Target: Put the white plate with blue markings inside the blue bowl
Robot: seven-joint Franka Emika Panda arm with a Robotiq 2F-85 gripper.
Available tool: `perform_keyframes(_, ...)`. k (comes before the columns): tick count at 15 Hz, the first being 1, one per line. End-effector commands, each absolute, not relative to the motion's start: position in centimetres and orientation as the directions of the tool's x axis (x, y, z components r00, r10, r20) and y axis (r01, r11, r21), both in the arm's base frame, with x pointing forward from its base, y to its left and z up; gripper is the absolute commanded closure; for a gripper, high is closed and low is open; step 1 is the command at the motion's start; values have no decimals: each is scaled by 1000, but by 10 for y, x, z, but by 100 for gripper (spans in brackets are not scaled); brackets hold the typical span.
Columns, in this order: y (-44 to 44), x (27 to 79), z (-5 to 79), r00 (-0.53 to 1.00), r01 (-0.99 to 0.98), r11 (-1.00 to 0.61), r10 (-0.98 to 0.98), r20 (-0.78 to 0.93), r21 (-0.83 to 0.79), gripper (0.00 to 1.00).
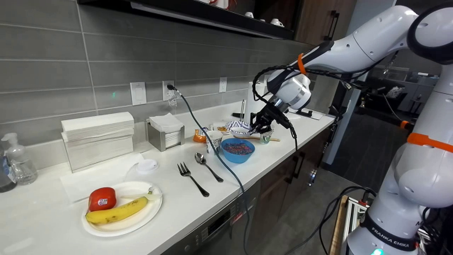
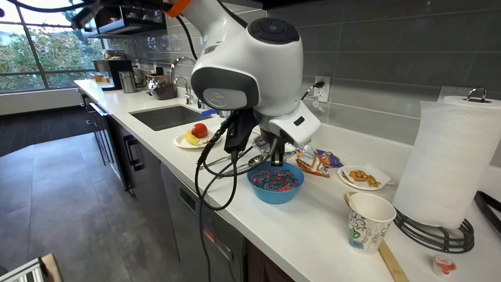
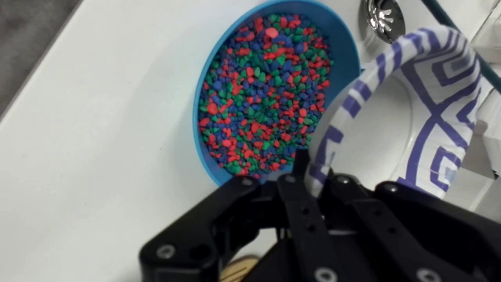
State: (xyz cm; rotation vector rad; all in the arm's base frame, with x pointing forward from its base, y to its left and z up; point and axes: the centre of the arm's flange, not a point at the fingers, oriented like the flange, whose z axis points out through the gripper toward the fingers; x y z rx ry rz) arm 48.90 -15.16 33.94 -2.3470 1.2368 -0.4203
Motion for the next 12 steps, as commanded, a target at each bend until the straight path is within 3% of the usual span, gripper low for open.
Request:
perform_keyframes(1, -151, 491, 332, 540, -713, -475, -841, 28, -515, 94)
perform_keyframes(12, -158, 499, 294, 507, -748, -439, -862, 0, -497, 99)
